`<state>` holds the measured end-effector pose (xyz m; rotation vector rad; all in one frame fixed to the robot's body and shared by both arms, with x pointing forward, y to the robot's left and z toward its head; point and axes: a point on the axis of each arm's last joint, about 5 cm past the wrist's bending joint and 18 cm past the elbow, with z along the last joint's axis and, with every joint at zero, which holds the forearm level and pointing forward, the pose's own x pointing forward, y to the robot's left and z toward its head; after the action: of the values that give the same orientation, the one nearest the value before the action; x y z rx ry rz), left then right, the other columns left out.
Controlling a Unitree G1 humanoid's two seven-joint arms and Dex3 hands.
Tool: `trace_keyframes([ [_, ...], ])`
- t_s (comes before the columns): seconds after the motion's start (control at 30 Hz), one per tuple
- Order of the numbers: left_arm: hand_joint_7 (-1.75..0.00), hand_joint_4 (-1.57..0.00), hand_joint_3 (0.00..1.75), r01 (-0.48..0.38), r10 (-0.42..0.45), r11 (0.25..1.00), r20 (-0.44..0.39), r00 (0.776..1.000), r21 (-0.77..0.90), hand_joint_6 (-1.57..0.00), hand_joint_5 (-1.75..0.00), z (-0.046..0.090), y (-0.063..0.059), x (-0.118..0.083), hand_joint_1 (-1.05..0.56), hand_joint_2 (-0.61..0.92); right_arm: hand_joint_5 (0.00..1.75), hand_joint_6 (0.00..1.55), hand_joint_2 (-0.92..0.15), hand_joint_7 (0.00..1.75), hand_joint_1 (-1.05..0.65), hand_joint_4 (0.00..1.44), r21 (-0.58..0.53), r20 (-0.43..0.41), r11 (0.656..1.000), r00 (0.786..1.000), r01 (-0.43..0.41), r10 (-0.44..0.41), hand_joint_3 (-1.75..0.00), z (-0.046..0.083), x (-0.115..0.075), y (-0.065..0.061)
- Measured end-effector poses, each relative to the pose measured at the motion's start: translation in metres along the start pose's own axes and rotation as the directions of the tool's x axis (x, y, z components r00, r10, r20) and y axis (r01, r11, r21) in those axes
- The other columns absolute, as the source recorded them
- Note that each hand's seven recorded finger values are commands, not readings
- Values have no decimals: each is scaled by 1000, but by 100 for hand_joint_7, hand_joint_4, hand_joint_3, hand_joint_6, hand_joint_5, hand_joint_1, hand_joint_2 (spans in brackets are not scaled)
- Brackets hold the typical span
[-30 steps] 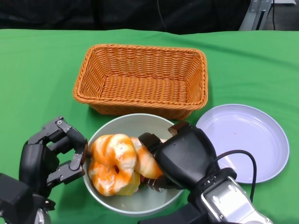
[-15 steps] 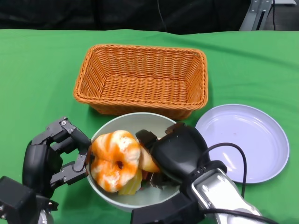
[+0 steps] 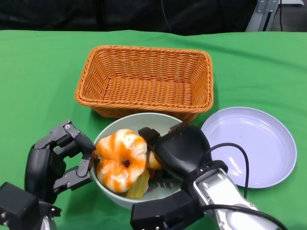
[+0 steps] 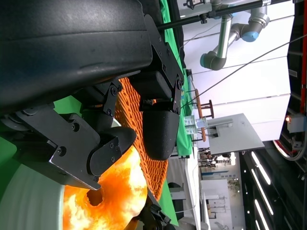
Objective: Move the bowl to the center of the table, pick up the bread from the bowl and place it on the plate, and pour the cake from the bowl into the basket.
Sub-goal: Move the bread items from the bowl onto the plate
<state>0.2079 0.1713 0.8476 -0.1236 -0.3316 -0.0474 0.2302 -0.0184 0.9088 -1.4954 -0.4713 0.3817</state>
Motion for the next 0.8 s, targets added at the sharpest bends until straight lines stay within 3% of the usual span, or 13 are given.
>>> trace_keyframes([
  [0.13,-145,-82,110,-5,5,1000,-15,1000,-4,-81,-163,-2,0,-2,2,55,129,103,-92,16,-46,74,43,55,996,995,81,-83,-6,-5,-2,5],
  [0.23,-145,-81,110,-3,3,1000,-14,1000,-11,-80,-163,-3,1,-2,2,55,150,70,-92,93,-41,66,86,74,989,989,121,-128,-4,-6,-3,8],
  [0.3,-146,-82,109,-2,2,1000,-13,1000,-9,-80,-163,-3,1,-1,1,55,152,64,-92,106,-39,65,130,83,981,984,145,-156,-3,-7,-3,8],
  [0.47,-146,-82,105,-3,3,1000,-13,1000,-3,-81,-161,-3,1,-1,-2,55,158,62,-92,115,-38,64,219,86,957,974,188,-211,-6,-13,-4,5],
  [0.63,-145,-81,102,-21,21,1000,-18,1000,15,-79,-159,-3,1,-1,-2,57,158,57,-92,121,-35,63,300,88,911,943,282,-320,-17,-22,-5,-7],
  [0.8,-145,-79,99,-25,26,1000,-20,999,17,-77,-159,-3,1,-1,-4,59,143,65,-92,102,-34,69,382,55,852,912,358,-407,-13,-28,-7,-22],
])
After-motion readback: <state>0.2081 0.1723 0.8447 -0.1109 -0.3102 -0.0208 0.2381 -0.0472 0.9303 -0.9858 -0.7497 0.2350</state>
